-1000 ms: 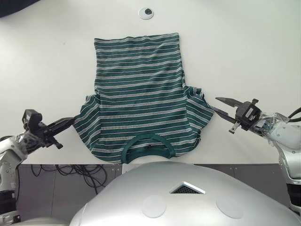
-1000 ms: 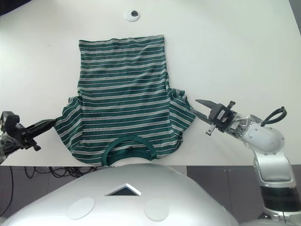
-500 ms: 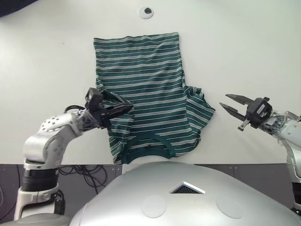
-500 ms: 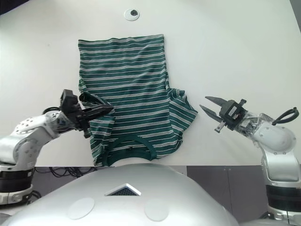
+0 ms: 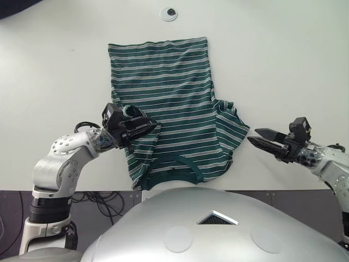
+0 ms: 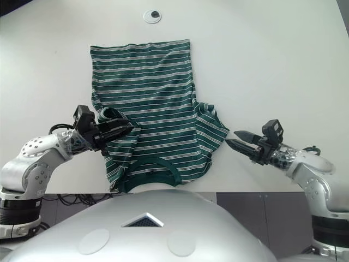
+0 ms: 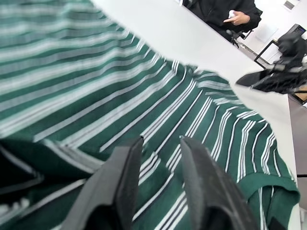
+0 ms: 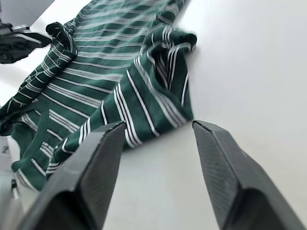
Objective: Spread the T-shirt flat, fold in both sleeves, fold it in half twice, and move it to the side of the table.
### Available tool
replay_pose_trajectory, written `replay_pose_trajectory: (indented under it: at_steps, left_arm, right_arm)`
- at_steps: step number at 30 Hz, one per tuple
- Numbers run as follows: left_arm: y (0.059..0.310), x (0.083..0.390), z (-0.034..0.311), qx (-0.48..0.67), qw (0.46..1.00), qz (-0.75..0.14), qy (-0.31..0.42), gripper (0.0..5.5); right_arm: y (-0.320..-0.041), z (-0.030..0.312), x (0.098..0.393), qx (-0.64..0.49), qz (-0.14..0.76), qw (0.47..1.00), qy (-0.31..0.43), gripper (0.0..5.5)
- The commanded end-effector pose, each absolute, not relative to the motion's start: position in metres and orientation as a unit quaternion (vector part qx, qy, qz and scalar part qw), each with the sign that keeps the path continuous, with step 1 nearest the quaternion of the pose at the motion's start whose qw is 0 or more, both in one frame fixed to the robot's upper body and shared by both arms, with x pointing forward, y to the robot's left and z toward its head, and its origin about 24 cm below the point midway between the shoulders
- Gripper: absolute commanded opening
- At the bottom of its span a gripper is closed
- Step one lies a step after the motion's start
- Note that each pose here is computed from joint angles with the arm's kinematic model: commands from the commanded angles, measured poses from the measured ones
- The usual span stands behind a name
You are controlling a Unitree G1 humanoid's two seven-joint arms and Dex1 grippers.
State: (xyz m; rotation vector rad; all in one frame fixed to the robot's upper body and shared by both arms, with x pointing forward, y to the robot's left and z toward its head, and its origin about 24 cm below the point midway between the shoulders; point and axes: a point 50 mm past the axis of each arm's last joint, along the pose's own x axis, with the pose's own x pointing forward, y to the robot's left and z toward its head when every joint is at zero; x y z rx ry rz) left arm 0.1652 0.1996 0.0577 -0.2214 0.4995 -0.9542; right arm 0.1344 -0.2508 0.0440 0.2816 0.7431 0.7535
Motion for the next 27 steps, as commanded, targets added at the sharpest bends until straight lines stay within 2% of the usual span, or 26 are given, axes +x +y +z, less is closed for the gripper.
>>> replay_pose_trajectory:
  at_steps: [1,6,15,22,25,27]
  left_arm:
    - [0.202,0.166,0.076,-0.082,0.873,-0.446,0.181,1.59]
    - [0.198,0.149,0.092,-0.056,0.877,-0.453,0.151,1.59]
    - [0.202,0.126,0.102,0.042,0.863,-0.487,0.129,1.62]
    - [0.236,0.115,0.103,0.199,0.868,-0.446,0.088,1.62]
    - [0.243,0.111,0.103,0.211,0.866,-0.445,0.085,1.62]
    - [0.249,0.104,0.094,0.277,0.839,-0.457,0.100,1.62]
  right_arm:
    - [-0.245,0.033,0.139,0.151,0.330,0.856,0.369,2.62]
    - [-0.238,0.026,0.146,0.174,0.324,0.850,0.378,2.62]
    - [-0.235,0.031,0.147,0.176,0.331,0.850,0.370,1.14]
    - [-0.220,0.054,0.150,0.211,0.371,0.847,0.318,0.04]
    - [-0.208,0.063,0.152,0.233,0.391,0.840,0.296,0.04]
    - [-0.198,0.068,0.156,0.239,0.407,0.835,0.284,0.04]
